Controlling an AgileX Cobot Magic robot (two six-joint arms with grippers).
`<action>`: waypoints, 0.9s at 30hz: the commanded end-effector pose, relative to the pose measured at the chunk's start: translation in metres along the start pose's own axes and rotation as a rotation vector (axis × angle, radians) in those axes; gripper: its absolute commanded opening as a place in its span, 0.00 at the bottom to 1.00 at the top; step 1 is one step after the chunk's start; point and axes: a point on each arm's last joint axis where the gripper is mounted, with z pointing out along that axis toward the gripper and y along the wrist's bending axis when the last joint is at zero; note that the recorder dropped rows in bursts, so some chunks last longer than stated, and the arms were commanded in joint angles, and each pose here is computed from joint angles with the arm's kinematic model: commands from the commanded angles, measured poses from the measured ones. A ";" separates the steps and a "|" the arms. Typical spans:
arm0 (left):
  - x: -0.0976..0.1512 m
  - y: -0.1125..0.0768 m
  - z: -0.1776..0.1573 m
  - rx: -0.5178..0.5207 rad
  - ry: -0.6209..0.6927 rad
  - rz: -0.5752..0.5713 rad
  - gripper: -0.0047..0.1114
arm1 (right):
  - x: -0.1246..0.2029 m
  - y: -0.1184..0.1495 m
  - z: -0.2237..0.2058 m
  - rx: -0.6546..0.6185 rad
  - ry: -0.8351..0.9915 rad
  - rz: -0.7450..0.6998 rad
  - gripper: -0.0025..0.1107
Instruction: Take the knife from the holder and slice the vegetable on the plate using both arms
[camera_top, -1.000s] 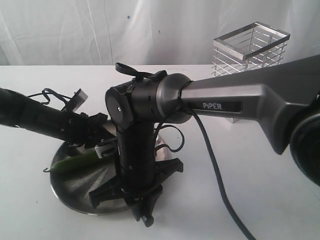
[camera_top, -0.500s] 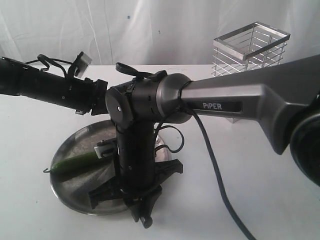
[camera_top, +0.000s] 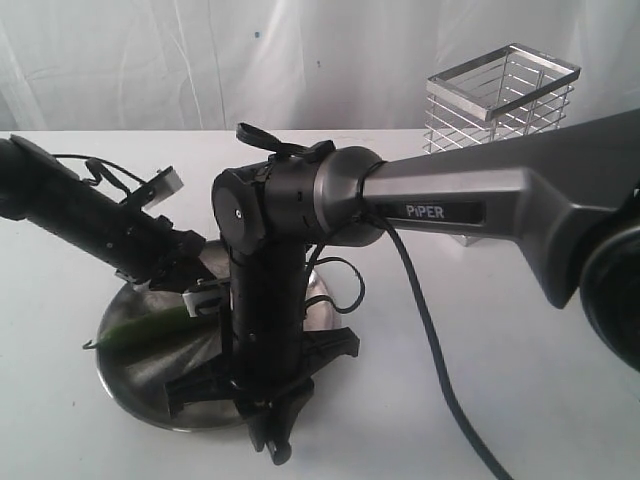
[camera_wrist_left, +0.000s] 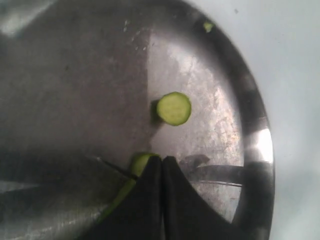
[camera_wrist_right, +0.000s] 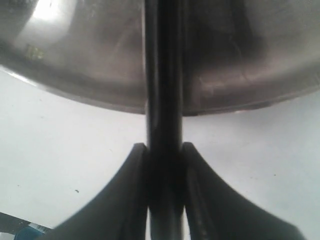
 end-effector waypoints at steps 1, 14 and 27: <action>0.016 0.006 0.005 -0.039 0.020 -0.045 0.04 | -0.001 0.000 -0.001 -0.004 -0.021 -0.008 0.02; 0.038 0.017 0.014 -0.100 0.043 -0.093 0.04 | -0.002 -0.011 -0.002 0.097 -0.014 -0.029 0.02; 0.033 0.011 0.011 -0.064 -0.001 -0.127 0.04 | -0.002 -0.012 -0.002 0.105 -0.017 -0.032 0.02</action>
